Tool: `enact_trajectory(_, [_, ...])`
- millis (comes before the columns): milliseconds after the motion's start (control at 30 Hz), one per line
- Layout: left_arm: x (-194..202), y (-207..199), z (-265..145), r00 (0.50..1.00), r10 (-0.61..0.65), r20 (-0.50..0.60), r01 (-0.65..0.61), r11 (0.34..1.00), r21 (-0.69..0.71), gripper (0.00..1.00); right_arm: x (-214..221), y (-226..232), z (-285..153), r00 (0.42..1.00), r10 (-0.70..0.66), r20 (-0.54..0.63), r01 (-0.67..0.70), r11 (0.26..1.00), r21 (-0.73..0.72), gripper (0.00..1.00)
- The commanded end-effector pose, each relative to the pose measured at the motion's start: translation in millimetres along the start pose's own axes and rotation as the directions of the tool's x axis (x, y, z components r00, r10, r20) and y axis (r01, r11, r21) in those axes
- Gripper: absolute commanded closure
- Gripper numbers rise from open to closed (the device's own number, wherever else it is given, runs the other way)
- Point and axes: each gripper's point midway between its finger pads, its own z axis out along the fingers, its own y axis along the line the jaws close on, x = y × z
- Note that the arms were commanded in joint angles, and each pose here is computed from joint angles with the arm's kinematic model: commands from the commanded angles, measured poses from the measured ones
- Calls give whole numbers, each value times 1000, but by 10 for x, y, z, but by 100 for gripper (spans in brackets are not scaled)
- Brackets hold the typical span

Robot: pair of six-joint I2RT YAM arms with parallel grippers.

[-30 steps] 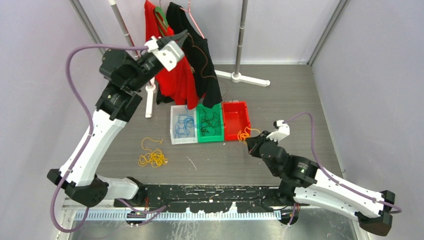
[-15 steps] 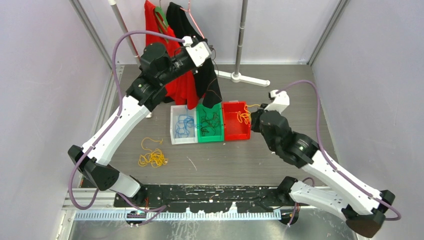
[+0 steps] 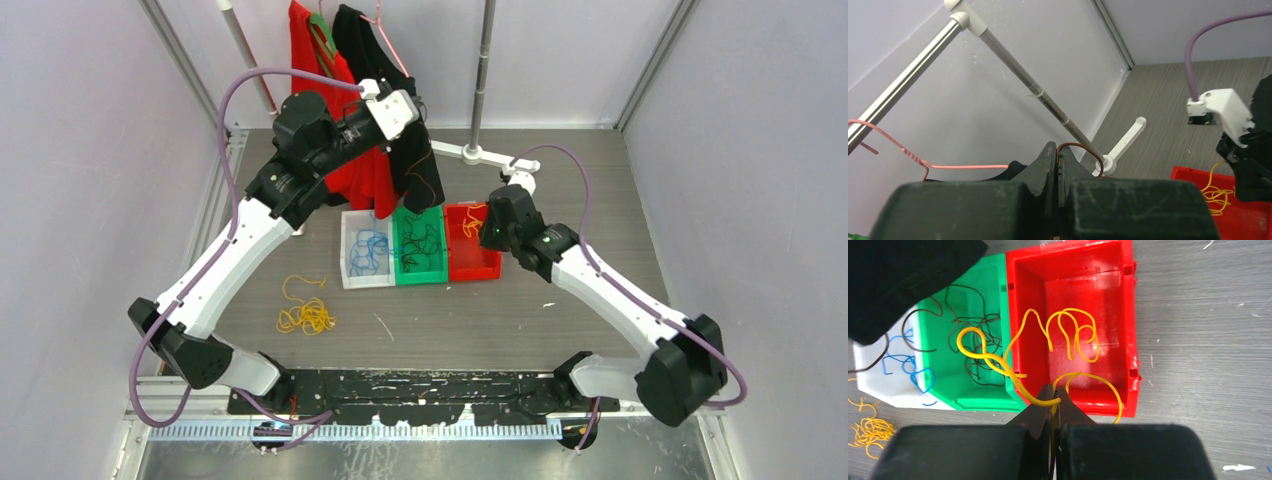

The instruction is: Untangle the cables

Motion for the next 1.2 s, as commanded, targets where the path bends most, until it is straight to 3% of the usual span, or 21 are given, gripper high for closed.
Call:
enact_trajectory(0, [-257,56,-152,999,13,52,-12,1000,-17,100,-63,223,230,999,12,-32,-14,996,-86,93])
enact_trajectory(100, [-250,31,-162,999,1,49,-1,1000,-8,100,-39,228,315,997,7,-82,-12,998,-65,66])
enact_trajectory(300, [-280,19,-171,998,-11,57,11,1000,-3,100,-278,241,226,1000,6,-10,-6,999,-52,46])
enact_trajectory(733, [83,-331,-59,999,-17,-30,19,997,72,100,-528,39,-139,981,88,173,-80,996,-49,44])
enact_trajectory(1167, [1138,-826,54,960,117,-253,-75,983,170,100,-493,-158,-240,964,157,214,-149,987,-56,46])
